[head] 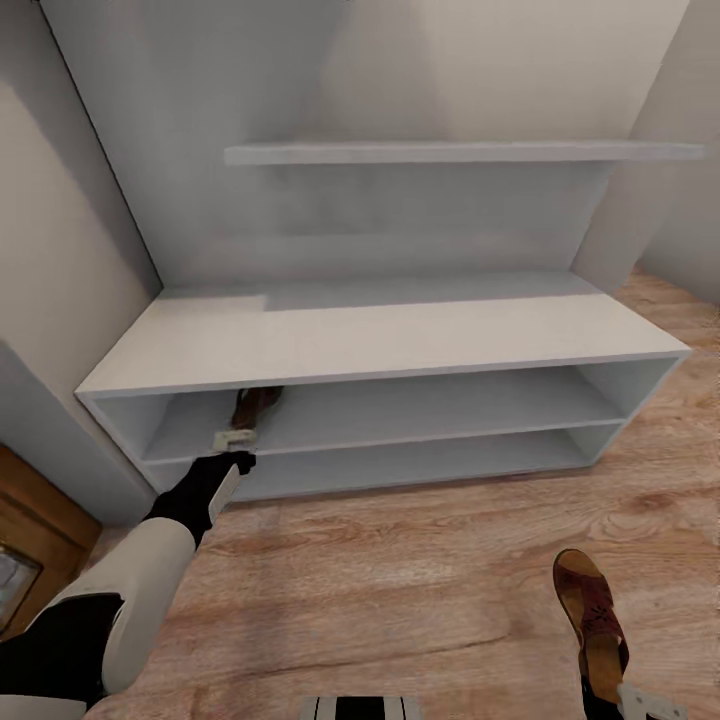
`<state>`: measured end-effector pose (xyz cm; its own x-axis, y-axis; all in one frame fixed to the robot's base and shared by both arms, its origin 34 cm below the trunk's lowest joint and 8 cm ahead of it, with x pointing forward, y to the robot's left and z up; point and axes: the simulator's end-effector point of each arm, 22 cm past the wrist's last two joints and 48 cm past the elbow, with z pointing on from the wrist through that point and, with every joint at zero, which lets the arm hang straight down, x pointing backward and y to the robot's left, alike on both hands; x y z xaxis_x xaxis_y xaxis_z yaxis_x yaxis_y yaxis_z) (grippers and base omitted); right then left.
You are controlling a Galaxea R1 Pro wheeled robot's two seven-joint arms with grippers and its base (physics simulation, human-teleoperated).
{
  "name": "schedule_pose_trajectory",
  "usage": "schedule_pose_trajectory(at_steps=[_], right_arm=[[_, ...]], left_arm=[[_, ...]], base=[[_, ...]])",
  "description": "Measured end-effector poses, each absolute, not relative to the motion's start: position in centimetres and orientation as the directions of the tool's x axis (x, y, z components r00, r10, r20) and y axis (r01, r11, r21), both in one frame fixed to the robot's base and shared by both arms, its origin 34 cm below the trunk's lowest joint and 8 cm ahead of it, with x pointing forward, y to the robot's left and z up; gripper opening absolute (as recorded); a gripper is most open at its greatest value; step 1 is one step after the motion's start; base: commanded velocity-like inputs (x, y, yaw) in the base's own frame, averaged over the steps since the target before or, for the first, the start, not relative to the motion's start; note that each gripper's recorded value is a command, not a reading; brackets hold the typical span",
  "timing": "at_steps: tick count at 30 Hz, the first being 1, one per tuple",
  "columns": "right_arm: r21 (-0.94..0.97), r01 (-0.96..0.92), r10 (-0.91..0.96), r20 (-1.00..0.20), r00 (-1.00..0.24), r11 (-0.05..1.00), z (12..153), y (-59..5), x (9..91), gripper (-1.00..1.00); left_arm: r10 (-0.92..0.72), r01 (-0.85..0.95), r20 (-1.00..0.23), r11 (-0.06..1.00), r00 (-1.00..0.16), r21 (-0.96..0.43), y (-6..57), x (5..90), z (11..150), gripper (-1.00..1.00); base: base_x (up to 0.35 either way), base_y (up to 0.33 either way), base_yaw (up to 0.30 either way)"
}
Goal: Pick up the two gym shoes and the two sandals from the corridor floor and place them onto the hallstand (shoe rack) in the corridor, making sure they are on the rack and not on the floor. Arrange them so the two gym shoes are next to each other and the two sandals are next to each other.
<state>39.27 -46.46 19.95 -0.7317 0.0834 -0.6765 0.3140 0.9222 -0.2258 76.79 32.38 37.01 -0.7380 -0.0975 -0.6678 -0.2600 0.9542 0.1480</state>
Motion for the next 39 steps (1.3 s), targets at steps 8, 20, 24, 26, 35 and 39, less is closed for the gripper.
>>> schedule_pose_trajectory(at_steps=[8,20,24,26,35,39], right_arm=[[-0.226,0.313,0.083,-0.676,-0.732,0.922,19.9,-46.4,39.3,-1.0],[-0.226,0.313,0.083,-0.677,-0.731,0.923,20.0,-46.4,39.3,-1.0],[-0.226,0.313,0.083,-0.677,-0.731,0.922,20.0,-46.4,39.3,-1.0],[-0.225,0.313,0.083,-0.677,-0.731,0.923,20.0,-46.4,39.3,-1.0],[-0.226,0.313,0.083,-0.677,-0.731,0.923,20.0,-46.4,39.3,-1.0],[-0.225,0.313,0.083,-0.677,-0.731,0.923,20.0,-46.4,39.3,-1.0]], left_arm=[[-0.101,-0.27,-0.673,0.951,-0.733,0.151,32.7,73.5,33.8,1.0],[-0.091,-0.281,-0.712,0.947,-0.696,0.154,33.8,65.7,28.1,1.0],[-0.087,-0.236,-0.71,0.965,-0.699,0.114,32.7,63.0,26.2,1.0],[-0.08,-0.187,-0.693,0.979,-0.717,0.08,32.6,60.4,24.5,1.0],[0.002,0.05,-0.671,0.997,-0.742,-0.052,32.6,50.5,20.9,1.0],[0.026,0.097,-0.669,0.993,-0.743,-0.069,33.2,47.8,20.5,1.0]], base=[[-0.337,0.0,0.0],[-0.238,0.0,0.0],[-0.029,0.0,0.0],[-0.006,0.0,0.0],[-0.001,0.0,0.0],[0.0,0.0,0.0]])
